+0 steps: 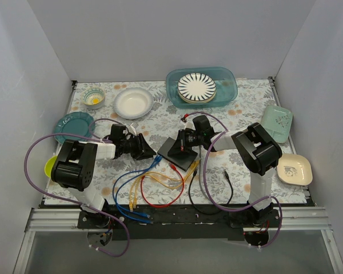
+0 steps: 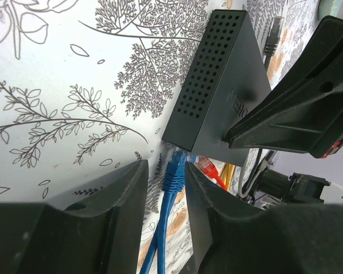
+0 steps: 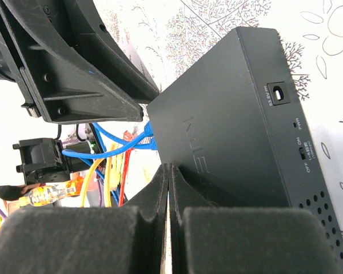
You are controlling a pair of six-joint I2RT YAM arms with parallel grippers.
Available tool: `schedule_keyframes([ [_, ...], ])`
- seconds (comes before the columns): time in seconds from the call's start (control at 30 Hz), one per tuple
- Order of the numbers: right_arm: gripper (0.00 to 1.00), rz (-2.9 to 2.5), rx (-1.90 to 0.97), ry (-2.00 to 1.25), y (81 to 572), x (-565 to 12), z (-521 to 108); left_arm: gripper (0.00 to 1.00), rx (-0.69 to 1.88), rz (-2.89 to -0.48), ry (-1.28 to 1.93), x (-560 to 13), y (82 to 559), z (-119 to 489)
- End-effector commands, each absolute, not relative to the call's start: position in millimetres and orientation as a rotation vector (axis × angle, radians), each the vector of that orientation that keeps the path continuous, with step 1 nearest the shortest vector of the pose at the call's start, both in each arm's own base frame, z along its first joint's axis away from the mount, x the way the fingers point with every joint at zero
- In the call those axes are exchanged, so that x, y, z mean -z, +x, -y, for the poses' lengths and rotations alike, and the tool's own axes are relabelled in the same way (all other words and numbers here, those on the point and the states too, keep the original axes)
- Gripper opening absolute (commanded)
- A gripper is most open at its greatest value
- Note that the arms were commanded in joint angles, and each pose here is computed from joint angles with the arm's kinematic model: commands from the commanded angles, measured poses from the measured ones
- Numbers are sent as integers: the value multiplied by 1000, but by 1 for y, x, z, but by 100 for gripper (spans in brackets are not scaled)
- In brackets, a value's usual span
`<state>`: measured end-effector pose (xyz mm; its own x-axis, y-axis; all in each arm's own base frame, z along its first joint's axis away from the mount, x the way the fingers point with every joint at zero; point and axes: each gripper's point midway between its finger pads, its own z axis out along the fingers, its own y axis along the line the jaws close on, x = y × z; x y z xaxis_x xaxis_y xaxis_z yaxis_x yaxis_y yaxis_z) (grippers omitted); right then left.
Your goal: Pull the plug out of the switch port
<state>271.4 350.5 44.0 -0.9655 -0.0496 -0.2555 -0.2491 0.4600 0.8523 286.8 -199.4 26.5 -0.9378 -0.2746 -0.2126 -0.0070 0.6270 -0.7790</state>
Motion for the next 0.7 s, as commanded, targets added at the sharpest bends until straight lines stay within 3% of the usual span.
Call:
schedule_keyframes([
  [0.0, 1, -2670, -1313, -182, 265, 1, -327, 34, 1108, -2615, -184, -8, 277, 192],
  [0.27, 1, -2673, -1310, -180, 266, 3, -327, 34, 1107, -2634, -67, -5, 270, 213],
  [0.67, 1, -2676, -1311, -179, 266, 3, -327, 31, 1142, -2633, -149, -3, 271, 209],
])
